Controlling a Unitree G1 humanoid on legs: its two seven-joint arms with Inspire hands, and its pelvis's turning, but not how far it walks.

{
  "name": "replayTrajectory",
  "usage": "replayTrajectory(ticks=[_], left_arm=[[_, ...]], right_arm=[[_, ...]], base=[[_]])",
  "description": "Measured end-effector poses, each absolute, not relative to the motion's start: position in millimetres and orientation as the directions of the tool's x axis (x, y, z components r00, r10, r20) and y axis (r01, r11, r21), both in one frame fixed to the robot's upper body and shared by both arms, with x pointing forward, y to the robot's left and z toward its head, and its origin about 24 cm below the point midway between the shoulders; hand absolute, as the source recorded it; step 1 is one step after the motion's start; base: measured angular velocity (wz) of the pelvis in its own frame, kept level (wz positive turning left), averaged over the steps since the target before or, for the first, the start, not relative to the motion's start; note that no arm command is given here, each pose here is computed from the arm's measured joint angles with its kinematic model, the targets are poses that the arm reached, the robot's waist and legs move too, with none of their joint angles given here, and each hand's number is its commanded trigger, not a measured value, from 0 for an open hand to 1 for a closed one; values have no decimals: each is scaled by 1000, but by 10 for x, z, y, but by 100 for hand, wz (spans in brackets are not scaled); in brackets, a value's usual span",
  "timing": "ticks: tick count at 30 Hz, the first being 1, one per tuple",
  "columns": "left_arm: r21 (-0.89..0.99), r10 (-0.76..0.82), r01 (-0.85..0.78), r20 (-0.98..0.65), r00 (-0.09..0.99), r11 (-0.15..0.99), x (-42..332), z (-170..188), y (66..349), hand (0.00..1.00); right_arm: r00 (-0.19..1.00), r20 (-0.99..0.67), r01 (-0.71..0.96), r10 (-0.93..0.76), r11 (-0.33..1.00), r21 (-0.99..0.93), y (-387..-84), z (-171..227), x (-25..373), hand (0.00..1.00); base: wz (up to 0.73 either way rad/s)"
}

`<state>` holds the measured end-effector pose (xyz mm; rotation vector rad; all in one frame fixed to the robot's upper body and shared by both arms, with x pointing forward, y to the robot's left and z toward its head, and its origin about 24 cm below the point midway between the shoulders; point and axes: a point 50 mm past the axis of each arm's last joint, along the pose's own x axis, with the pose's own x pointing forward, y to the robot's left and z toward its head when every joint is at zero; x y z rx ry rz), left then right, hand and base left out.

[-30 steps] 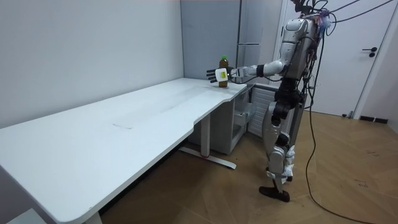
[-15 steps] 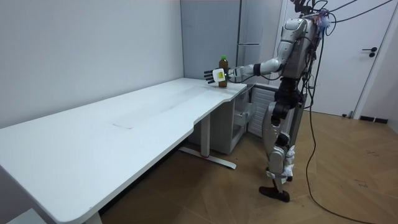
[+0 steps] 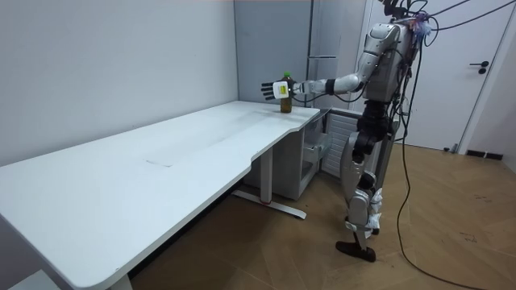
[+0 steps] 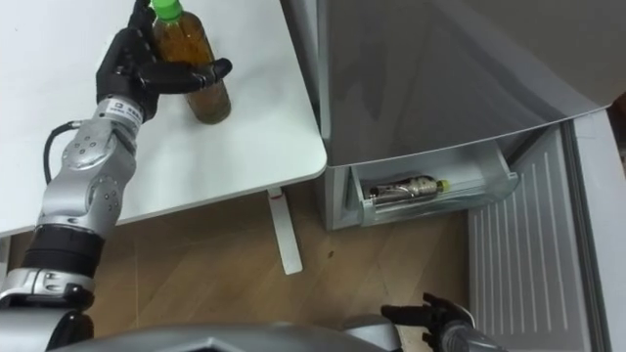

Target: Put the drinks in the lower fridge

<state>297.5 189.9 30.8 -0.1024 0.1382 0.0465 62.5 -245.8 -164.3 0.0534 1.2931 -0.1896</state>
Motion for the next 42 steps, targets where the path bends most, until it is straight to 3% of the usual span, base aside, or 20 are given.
replayTrajectory(ticks=[14, 15, 17, 42], left_arm=[[-105, 75, -89, -127, 989, 990, 2991, 345, 1960, 0], [-105, 78, -92, -127, 989, 990, 2991, 345, 1961, 23], [-105, 82, -96, -128, 988, 990, 2991, 345, 1964, 100], [-214, 61, -100, -182, 981, 972, 2971, 222, 1933, 100]], right_arm=[[247, -963, 172, -111, 983, -69, -2458, -1650, 574, 0], [247, -963, 172, -111, 983, -69, -2458, -1650, 573, 0], [246, -963, 171, -111, 983, -69, -2458, -1651, 568, 0], [255, -961, 125, -109, 989, -79, -2461, -1640, 625, 0]], base=[[0], [0], [0], [0]])
